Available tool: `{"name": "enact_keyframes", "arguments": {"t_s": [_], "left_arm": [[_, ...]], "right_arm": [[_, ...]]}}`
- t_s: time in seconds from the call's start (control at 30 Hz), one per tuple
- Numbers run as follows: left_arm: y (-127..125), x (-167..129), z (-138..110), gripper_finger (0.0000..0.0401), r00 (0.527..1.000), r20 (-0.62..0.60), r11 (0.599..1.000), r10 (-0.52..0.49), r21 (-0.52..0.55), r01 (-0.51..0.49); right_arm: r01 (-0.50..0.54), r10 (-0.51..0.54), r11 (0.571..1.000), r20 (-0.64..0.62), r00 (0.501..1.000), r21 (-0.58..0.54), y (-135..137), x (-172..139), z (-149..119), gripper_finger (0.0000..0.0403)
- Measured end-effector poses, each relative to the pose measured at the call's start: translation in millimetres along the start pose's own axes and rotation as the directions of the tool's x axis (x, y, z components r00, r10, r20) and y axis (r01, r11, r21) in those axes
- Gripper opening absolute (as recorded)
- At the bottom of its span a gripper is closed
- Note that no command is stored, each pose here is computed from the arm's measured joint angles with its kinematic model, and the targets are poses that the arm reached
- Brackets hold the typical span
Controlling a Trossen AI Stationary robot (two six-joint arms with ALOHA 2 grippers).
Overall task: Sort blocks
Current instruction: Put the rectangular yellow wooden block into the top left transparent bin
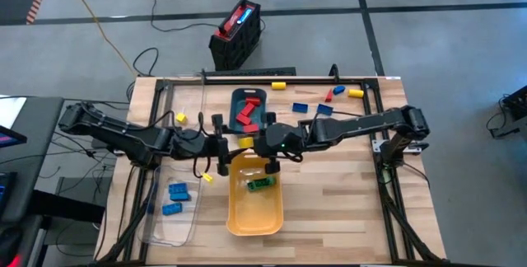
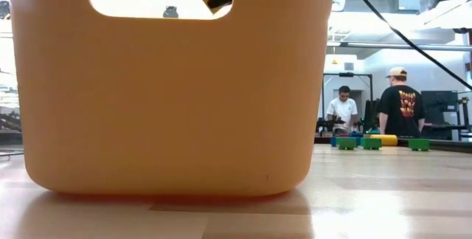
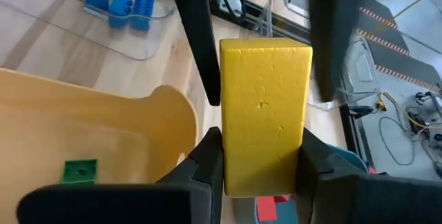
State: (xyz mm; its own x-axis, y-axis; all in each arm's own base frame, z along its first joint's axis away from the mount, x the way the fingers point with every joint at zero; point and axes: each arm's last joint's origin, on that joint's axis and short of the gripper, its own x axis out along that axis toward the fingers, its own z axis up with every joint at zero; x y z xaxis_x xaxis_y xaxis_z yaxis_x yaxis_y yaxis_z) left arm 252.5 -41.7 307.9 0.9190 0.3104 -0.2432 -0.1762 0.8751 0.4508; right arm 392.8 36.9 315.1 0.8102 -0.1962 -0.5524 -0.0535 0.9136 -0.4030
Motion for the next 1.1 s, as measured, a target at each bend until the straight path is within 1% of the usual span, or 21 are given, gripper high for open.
{"name": "enact_keyframes", "arguments": {"t_s": [0.13,0.17,0.2,0.23,0.3,0.33,0.4,0.47,0.53,0.6,0.7,0.8,0.93,1.03,1.1], "left_arm": [[-0.3,0.2,-0.6,0.0132,1.0,-0.005,1.0,-0.004,0.014,0.004],[-0.4,0.1,-0.5,0.0123,1.0,-0.002,1.0,-0.012,0.011,0.012],[-0.6,0.0,-0.4,0.0123,1.0,0.003,1.0,-0.027,0.007,0.027],[-0.6,0.2,-0.3,0.0123,0.999,0.008,0.999,-0.037,0.004,0.037],[-1.1,0.7,-0.1,0.0123,0.998,0.019,0.998,-0.068,-0.001,0.068],[-1.4,0.8,-0.2,0.0123,0.997,0.021,0.997,-0.08,-0.006,0.08],[-1.5,1.0,-1.1,0.0123,0.996,0.017,0.996,-0.093,-0.012,0.093],[-1.4,0.6,-1.7,0.0123,0.995,0.011,0.995,-0.097,-0.017,0.097],[-1.7,0.4,-2.7,0.0123,0.995,0.001,0.995,-0.101,-0.018,0.101],[-2.4,0.1,-4.8,0.0123,0.994,-0.02,0.994,-0.107,-0.017,0.107],[-1.3,-3.8,-10.3,0.0123,0.991,-0.081,0.994,-0.104,-0.024,0.103],[1.8,-10.2,-18.5,0.0123,0.983,-0.176,0.998,-0.06,-0.014,0.058],[11.9,-22.9,-26.4,0.0129,0.965,-0.261,0.999,0.003,-0.037,-0.013],[21.3,-34.3,-36.5,0.013,0.933,-0.355,0.995,0.065,-0.047,-0.087],[27.7,-43.2,-43.8,0.0131,0.902,-0.417,0.989,0.113,-0.044,-0.145]], "right_arm": [[0.006,-0.006,1.0,0.006,1.0,-0.014,1.2,-0.4,1.1,0.0106],[0.006,-0.006,1.0,0.008,1.0,-0.019,2.0,-0.7,1.5,0.0106],[0.006,-0.006,1.0,0.009,1.0,-0.019,2.7,-0.9,1.8,0.0107],[0.003,-0.003,1.0,0.009,1.0,-0.019,4.0,-1.3,2.0,0.0118],[-0.004,0.004,1.0,0.008,1.0,-0.011,4.9,-1.4,1.8,0.0158],[-0.011,0.011,1.0,0.011,1.0,-0.006,5.2,-1.5,2.0,0.0185],[-0.014,0.014,1.0,0.001,1.0,0.014,4.7,-1.2,0.8,0.0238],[-0.012,0.012,0.999,-0.004,1.0,0.032,3.0,-0.7,0.0,0.028],[-0.01,0.011,0.999,-0.011,1.0,0.036,2.1,-0.3,-1.0,0.0312],[-0.009,0.01,0.999,-0.022,1.0,0.037,0.8,0.1,-2.4,0.0331],[-0.007,0.009,0.999,-0.066,0.998,0.033,1.9,-0.3,-6.4,0.0342],[-0.003,0.009,0.999,-0.132,0.991,0.046,-1.7,-5.6,-13.0,0.034],[0.011,0.007,0.996,-0.211,0.978,0.085,-11.3,-16.9,-21.0,0.0332],[0.029,0.016,0.989,-0.298,0.954,0.146,-17.9,-22.3,-31.1,0.0328],[0.049,0.023,0.98,-0.354,0.935,0.194,-21.3,-24.7,-38.2,0.0327]]}}
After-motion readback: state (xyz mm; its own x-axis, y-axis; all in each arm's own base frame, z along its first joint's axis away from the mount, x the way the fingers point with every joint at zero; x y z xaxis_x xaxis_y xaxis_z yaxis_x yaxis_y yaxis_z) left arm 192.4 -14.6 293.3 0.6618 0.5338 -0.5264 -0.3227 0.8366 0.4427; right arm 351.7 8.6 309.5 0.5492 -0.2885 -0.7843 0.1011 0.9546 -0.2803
